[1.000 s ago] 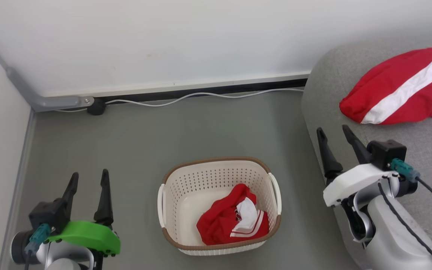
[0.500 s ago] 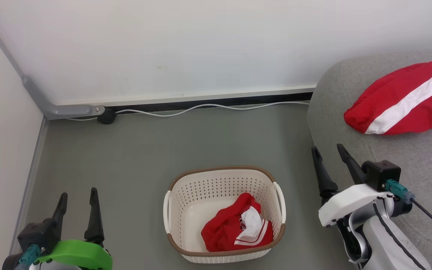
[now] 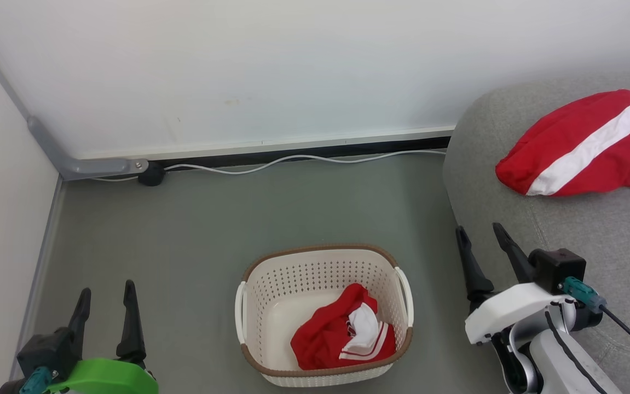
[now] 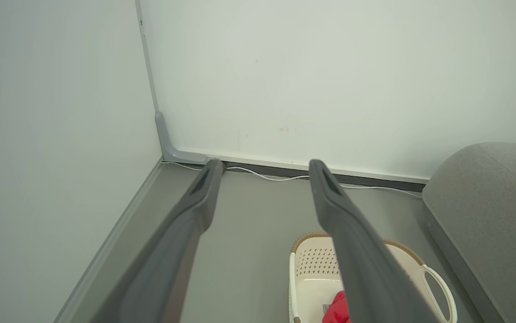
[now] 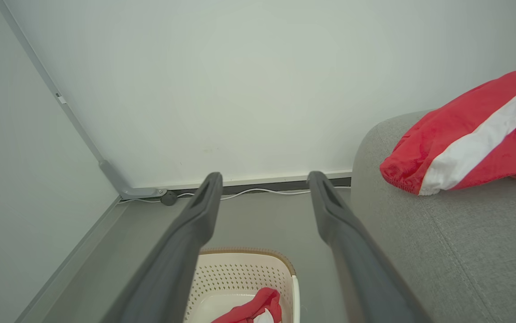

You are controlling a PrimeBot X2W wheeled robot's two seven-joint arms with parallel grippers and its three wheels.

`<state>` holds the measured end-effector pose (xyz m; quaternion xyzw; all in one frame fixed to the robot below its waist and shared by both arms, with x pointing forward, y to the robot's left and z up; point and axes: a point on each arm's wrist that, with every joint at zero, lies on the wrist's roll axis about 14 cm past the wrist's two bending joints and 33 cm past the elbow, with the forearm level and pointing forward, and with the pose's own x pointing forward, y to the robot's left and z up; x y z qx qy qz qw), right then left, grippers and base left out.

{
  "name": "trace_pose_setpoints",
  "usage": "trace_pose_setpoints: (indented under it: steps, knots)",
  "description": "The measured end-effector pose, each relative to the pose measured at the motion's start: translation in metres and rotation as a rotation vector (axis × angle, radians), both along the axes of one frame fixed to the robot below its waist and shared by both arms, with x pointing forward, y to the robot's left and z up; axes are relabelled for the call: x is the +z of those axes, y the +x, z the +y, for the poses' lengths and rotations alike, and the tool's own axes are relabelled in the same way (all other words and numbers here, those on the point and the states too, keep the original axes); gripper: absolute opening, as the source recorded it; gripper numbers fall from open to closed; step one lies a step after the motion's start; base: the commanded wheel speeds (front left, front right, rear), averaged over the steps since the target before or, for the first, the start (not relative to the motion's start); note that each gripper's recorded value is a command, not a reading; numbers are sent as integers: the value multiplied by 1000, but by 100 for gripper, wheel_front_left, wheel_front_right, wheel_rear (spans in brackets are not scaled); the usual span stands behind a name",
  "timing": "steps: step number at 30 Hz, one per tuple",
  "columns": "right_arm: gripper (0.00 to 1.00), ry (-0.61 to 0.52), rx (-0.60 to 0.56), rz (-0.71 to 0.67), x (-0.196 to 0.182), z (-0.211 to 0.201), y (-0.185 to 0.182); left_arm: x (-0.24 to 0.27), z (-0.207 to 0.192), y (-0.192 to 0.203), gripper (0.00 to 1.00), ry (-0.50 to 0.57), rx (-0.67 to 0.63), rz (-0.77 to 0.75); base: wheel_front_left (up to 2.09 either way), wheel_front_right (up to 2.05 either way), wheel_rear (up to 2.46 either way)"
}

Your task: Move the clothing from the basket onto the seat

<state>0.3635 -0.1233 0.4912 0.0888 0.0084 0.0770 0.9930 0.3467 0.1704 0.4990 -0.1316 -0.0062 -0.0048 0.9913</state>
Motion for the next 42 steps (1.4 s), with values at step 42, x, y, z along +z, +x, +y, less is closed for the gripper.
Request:
trace_pose_setpoints:
  steps: [42]
  knots:
    - [100, 10, -39, 9, -4, -11, 4, -14, -3, 4, 100, 19, -17, 38, 0, 0, 0]
